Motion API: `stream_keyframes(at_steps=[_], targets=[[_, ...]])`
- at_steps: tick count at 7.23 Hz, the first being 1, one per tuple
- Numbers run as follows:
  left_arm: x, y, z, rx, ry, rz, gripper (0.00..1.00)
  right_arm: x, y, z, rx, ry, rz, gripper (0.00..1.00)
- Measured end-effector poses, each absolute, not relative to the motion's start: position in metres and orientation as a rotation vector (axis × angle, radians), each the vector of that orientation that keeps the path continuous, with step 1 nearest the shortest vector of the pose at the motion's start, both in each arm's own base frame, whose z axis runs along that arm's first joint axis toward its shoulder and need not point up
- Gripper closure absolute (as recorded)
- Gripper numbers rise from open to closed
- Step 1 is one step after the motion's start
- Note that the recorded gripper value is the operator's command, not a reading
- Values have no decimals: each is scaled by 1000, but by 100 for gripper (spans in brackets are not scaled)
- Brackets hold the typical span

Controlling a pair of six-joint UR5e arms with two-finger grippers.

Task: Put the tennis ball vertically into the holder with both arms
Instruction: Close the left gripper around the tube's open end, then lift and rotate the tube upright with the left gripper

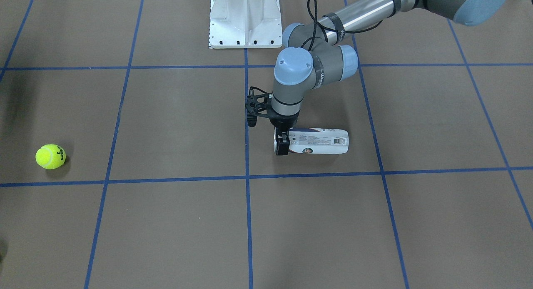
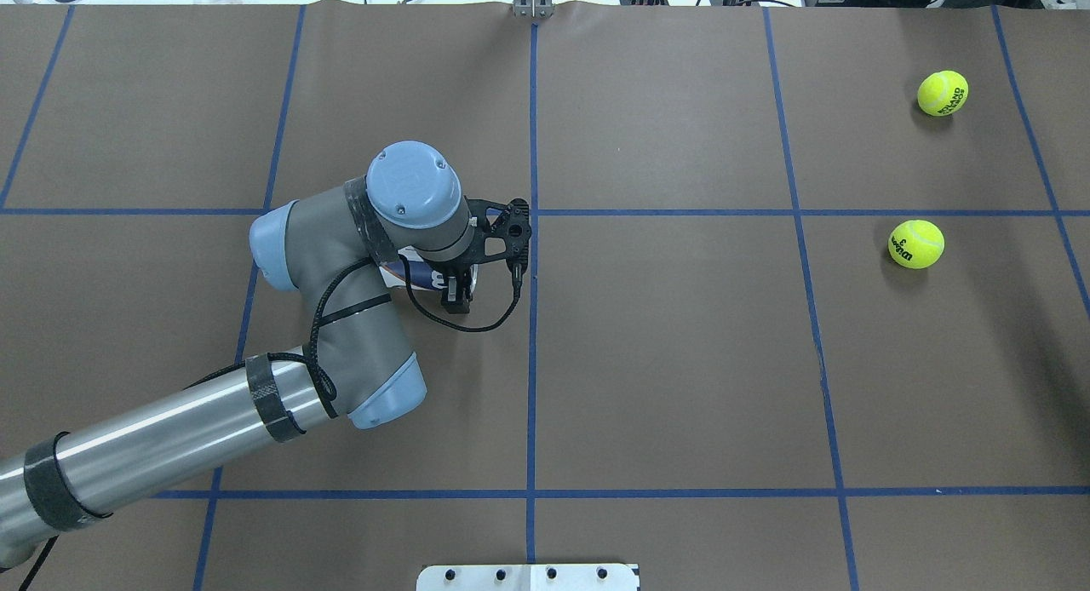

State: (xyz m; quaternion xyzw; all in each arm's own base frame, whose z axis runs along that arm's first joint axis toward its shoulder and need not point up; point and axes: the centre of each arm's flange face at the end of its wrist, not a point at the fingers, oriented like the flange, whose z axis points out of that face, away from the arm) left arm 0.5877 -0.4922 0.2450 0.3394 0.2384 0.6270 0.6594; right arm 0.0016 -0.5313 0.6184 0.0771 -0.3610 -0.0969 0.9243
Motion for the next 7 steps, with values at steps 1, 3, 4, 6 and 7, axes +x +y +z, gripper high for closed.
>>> stream_keyframes(at_steps=[1,3,4,6,7], targets=[[587,-492,244,770,540,1420,32,2,-531,618,159,-741,-199,0],[582,-494,234,791,543,1414,31,1,-532,618,160,-742,-200,0],[573,-497,217,824,549,1401,31,1,-532,618,160,-742,-201,0],[536,-505,167,934,577,1333,31,1,-532,618,161,-742,-201,0],[517,-504,143,1005,620,1262,31,1,-532,617,161,-742,-201,0]])
